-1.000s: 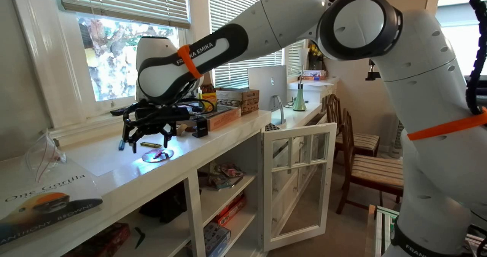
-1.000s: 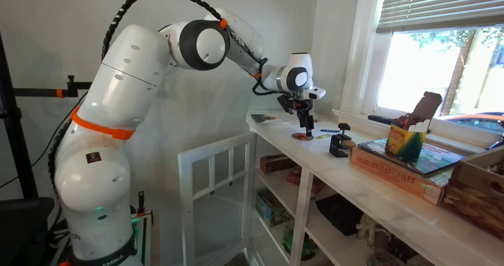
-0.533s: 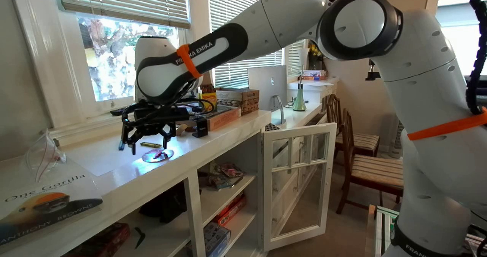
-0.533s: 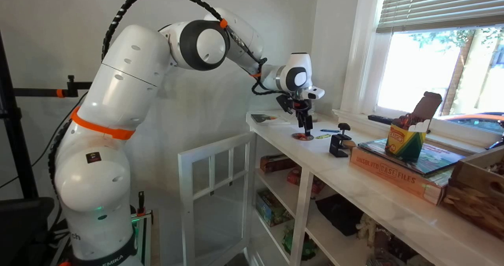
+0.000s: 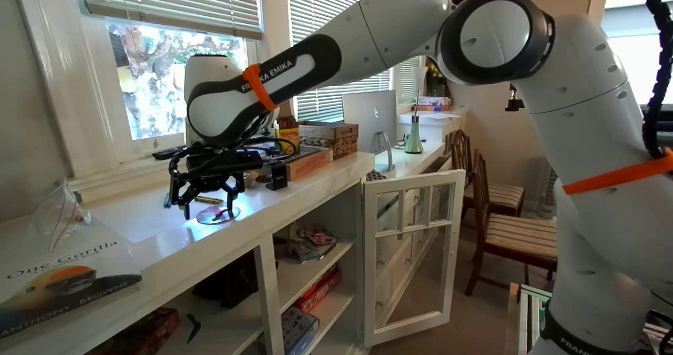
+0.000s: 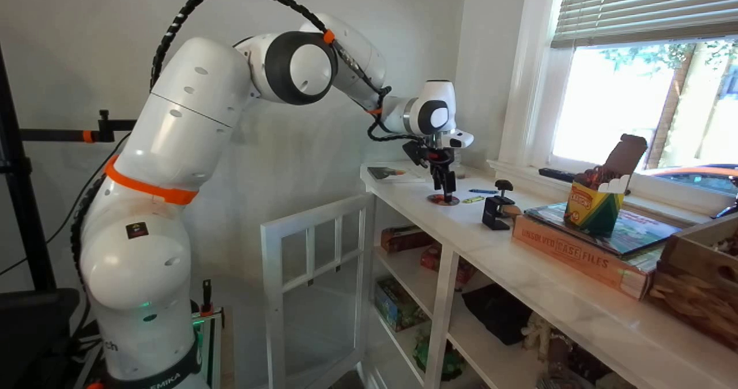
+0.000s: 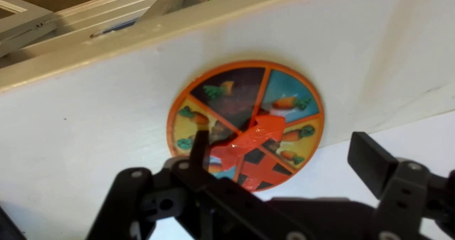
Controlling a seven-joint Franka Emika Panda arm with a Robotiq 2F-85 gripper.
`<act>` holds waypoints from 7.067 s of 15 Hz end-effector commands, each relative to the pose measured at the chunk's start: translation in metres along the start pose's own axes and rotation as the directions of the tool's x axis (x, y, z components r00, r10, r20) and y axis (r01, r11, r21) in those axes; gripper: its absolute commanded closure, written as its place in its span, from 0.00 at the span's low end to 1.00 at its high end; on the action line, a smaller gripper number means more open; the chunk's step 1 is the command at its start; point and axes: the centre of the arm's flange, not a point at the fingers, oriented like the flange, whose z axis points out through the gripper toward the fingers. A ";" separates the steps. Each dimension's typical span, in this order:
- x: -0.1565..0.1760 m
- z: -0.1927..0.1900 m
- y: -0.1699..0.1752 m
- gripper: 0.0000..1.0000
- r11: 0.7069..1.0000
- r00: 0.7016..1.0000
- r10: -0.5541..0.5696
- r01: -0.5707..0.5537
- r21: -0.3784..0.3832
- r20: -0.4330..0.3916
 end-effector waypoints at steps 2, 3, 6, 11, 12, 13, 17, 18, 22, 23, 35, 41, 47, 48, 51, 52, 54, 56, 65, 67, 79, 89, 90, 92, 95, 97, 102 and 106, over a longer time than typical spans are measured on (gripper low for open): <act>0.006 0.006 -0.002 0.00 1.000 1.000 -0.008 0.008 -0.003 0.004; 0.008 0.006 -0.001 0.00 1.000 1.000 -0.006 0.006 -0.004 0.004; 0.011 0.007 -0.001 0.00 1.000 1.000 -0.002 0.002 -0.005 0.000; 0.019 0.009 -0.004 0.00 1.000 1.000 0.007 -0.007 -0.002 -0.005; 0.021 0.009 -0.005 0.00 1.000 1.000 0.007 -0.007 0.000 -0.007; 0.023 0.009 -0.006 0.00 1.000 1.000 0.008 -0.008 0.001 -0.008; 0.028 0.011 -0.008 0.00 1.000 1.000 0.011 -0.011 0.004 -0.014; 0.029 0.011 -0.009 0.00 1.000 1.000 0.011 -0.011 0.006 -0.015; 0.033 0.012 -0.012 0.00 1.000 1.000 0.012 -0.012 0.010 -0.020; 0.033 0.012 -0.012 0.00 1.000 1.000 0.012 -0.011 0.012 -0.021; 0.035 0.010 -0.027 0.00 1.000 1.000 -0.003 0.004 0.021 -0.028; 0.034 0.009 -0.033 0.00 1.000 1.000 -0.012 0.013 0.021 -0.026; 0.036 0.010 -0.034 0.00 1.000 1.000 -0.010 0.011 0.020 -0.028; 0.036 0.011 -0.035 0.00 1.000 1.000 -0.012 0.013 0.021 -0.028; 0.034 0.010 -0.038 0.00 1.000 0.999 -0.018 0.019 0.023 -0.028; 0.034 0.010 -0.038 0.00 1.000 0.999 -0.019 0.020 0.024 -0.027; 0.033 0.010 -0.039 0.00 0.999 0.999 -0.020 0.021 0.025 -0.027; 0.033 0.009 -0.040 0.00 0.999 0.999 -0.023 0.023 0.026 -0.027; 0.029 0.008 -0.047 0.00 0.999 0.999 -0.037 0.038 0.029 -0.027; 0.027 0.008 -0.048 0.00 0.999 0.999 -0.041 0.042 0.029 -0.027; 0.021 0.007 -0.051 0.00 0.998 0.999 -0.053 0.053 0.031 -0.013; 0.018 0.003 -0.049 0.00 0.998 0.998 -0.057 0.057 0.023 -0.007; 0.018 0.003 -0.049 0.00 0.998 0.998 -0.057 0.057 0.023 -0.006; 0.017 0.004 -0.049 0.00 0.998 0.998 -0.059 0.059 0.020 -0.001; 0.016 0.003 -0.050 0.00 0.998 0.998 -0.061 0.061 0.015 0.006; 0.015 0.002 -0.050 0.00 0.998 0.998 -0.063 0.063 0.014 0.007; 0.013 -0.001 -0.049 0.00 0.997 0.997 -0.072 0.072 0.008 0.014; 0.011 -0.002 -0.049 0.00 0.997 0.997 -0.079 0.079 0.003 0.020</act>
